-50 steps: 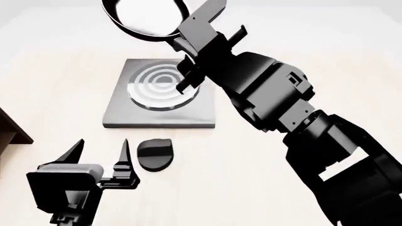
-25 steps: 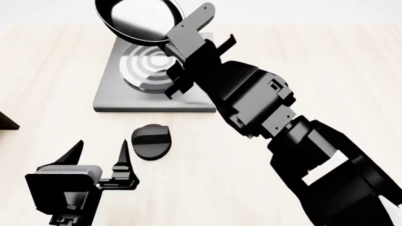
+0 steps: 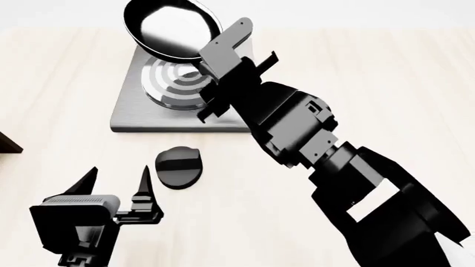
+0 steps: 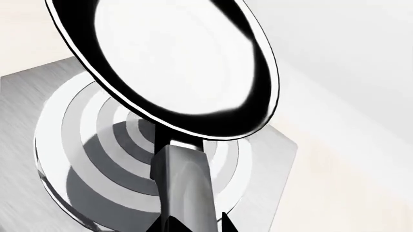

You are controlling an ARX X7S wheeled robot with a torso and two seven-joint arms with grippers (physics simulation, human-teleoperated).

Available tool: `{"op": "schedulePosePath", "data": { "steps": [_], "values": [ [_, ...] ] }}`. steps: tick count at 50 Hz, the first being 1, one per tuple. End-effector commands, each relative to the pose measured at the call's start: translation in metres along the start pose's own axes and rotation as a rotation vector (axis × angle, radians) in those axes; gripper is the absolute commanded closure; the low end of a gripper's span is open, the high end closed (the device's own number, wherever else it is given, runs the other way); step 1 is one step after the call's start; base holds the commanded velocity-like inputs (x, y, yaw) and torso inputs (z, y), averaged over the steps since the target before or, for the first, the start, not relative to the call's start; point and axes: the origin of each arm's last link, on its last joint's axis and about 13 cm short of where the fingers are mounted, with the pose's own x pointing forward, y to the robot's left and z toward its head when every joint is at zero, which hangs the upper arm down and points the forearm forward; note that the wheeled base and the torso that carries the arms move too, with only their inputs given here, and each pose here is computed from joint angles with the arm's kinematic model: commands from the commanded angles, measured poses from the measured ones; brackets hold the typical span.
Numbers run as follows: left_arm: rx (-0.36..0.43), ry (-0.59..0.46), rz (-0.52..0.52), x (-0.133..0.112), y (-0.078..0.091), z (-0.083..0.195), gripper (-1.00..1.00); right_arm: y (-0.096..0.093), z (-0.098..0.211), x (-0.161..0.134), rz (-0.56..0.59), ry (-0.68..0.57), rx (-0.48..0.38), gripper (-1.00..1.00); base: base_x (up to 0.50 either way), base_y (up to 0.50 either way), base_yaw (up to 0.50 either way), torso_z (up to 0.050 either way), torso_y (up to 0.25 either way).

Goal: Turn on the stove and put the frying pan on it.

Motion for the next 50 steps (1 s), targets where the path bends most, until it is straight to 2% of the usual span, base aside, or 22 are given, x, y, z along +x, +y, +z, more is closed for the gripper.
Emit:
{"op": "schedulePosePath", "data": {
  "steps": [1,15,28,50],
  "values": [
    [-0.001,0.001,0.004,0.001,0.000,0.000,-1.00,-0.004,0.000,0.005,-0.067,-0.025,-0.050,1.00,0.00,0.00,0.00,0.000,0.000],
    [0.002,0.000,0.002,0.001,-0.001,0.001,-1.00,-0.006,-0.013,0.004,-0.066,0.008,-0.080,1.00,0.00,0.00,0.00,0.000,0.002],
    [0.001,0.004,0.005,0.000,0.000,0.000,-1.00,0.003,-0.023,0.003,-0.047,0.019,-0.095,1.00,0.00,0.00,0.00,0.000,0.002],
    [0.004,0.008,0.009,0.001,-0.001,-0.002,-1.00,0.007,-0.041,0.009,-0.032,0.071,-0.113,1.00,0.00,0.00,0.00,0.001,0.000]
  ]
}}
